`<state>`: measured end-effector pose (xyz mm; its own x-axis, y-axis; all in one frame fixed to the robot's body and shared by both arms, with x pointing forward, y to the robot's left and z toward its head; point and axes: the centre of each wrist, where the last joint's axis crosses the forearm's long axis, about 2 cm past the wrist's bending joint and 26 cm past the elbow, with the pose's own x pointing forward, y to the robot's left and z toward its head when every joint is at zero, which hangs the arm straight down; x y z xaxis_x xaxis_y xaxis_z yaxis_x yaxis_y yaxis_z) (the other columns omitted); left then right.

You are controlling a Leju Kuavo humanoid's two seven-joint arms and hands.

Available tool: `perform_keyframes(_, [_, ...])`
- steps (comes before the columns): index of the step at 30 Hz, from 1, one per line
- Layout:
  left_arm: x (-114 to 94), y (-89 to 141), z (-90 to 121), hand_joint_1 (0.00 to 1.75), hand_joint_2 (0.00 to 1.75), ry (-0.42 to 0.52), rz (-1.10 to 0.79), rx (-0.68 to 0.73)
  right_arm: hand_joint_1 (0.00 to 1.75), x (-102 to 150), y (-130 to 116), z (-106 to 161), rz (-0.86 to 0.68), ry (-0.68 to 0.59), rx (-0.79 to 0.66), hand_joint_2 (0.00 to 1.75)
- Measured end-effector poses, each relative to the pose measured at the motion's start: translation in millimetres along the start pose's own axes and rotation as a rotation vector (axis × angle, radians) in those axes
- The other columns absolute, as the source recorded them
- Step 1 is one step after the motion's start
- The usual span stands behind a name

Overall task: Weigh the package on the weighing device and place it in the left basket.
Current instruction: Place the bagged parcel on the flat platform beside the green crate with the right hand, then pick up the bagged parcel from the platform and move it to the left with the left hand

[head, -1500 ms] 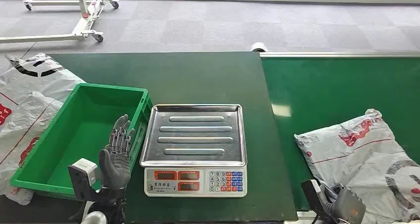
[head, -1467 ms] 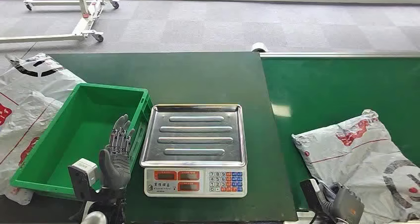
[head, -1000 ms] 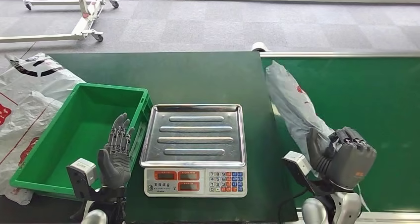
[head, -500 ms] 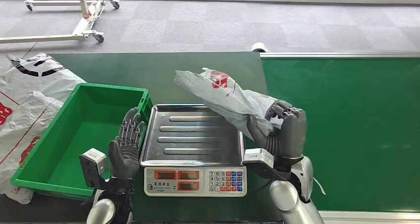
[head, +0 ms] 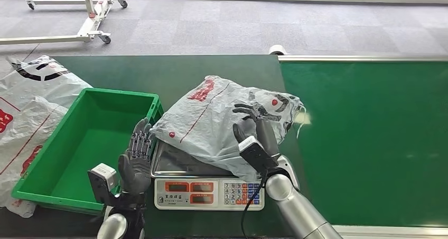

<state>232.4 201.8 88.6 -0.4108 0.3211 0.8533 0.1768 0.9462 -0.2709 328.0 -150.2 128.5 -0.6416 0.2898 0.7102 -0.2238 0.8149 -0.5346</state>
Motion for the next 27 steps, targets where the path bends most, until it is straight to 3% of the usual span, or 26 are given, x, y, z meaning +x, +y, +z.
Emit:
perform_keyframes(9, [18,15,-6,0.00,0.00,-0.160,-0.232,0.103,0.00,-25,-35,51,-0.191,0.140,-0.140,0.00])
perform_keyframes(15, [33,21,-26,0.00,0.00,-0.246,-0.495,0.048,0.00,-17,-76,84,-0.192,0.093,-0.415,0.00])
perform_keyframes(20, [10,18,-56,0.00,0.00,-0.196,-0.751,-0.133,0.00,-6,-108,105,-0.146,0.067,-0.535,0.00])
perform_keyframes(27, [-32,20,-84,0.00,0.00,-0.072,-1.013,-0.290,0.00,-6,-119,117,-0.142,0.084,-0.560,0.00])
